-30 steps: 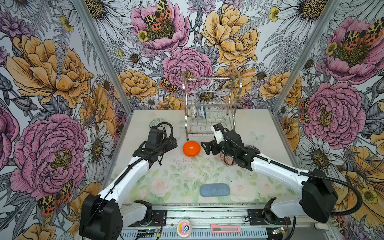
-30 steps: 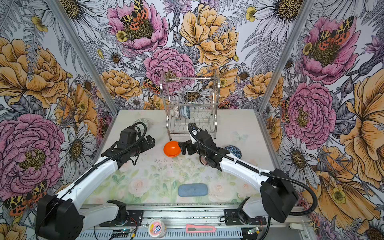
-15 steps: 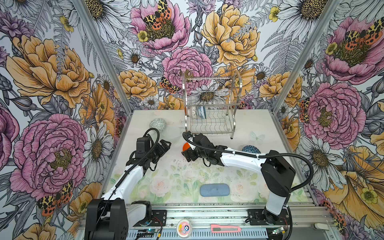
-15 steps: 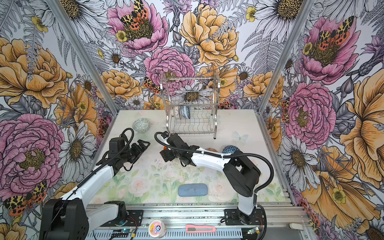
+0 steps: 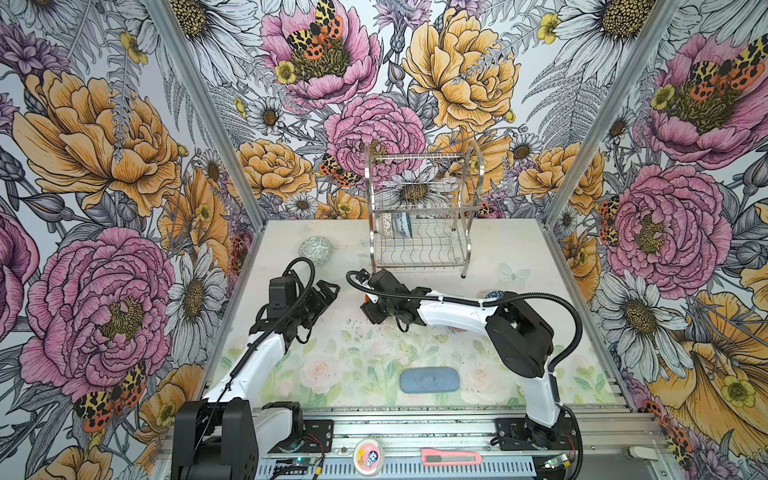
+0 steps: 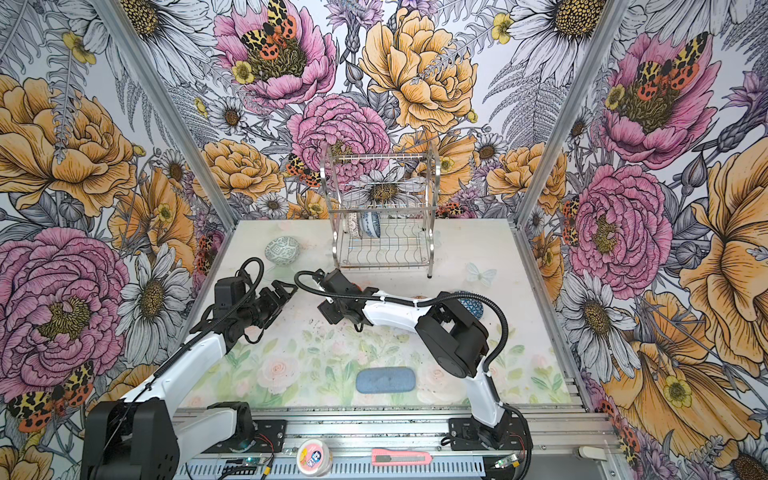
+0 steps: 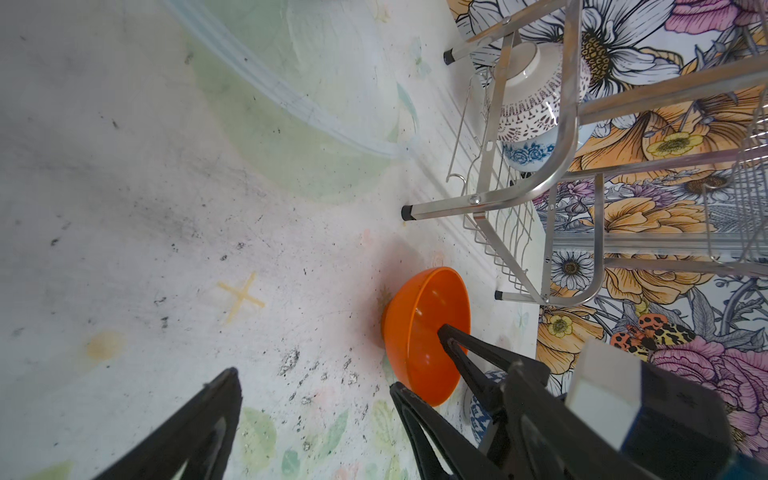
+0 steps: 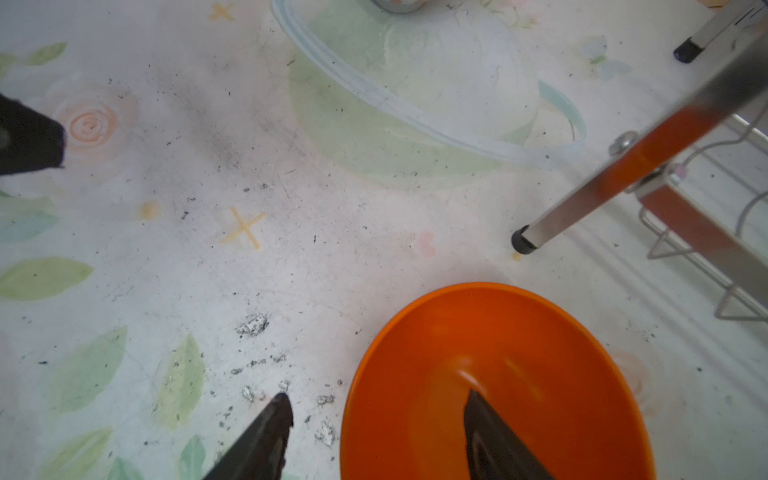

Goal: Load the bowls into the dish rack
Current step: 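Close the right gripper on the orange bowl rim and lift it toward the rack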

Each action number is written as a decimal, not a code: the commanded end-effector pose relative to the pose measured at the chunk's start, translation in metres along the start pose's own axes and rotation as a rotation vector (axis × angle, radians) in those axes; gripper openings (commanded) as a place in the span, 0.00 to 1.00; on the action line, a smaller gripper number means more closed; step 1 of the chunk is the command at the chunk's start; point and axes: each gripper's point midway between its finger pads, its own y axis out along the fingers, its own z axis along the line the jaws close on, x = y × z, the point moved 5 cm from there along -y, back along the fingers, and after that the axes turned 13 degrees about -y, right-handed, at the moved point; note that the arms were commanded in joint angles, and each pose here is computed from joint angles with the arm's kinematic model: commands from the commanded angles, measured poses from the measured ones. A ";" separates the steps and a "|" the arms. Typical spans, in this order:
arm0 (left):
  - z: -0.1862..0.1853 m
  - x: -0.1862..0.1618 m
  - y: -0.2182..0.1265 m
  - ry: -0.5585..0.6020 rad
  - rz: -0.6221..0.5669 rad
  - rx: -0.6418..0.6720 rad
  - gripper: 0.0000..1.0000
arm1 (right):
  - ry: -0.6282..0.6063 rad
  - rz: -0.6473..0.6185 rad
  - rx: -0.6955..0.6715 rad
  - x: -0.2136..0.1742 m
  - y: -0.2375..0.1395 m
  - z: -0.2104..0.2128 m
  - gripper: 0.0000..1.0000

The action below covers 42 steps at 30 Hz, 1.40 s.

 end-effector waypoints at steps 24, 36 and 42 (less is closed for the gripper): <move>-0.003 0.002 -0.003 0.007 -0.008 -0.029 0.99 | -0.037 0.031 0.030 0.006 0.004 0.013 0.08; -0.004 0.001 -0.003 0.007 -0.002 -0.033 0.99 | 0.002 -0.054 0.066 0.029 -0.030 0.011 0.00; -0.004 0.001 -0.002 0.007 0.000 -0.034 0.99 | 0.039 -0.100 0.096 0.040 -0.045 0.007 0.00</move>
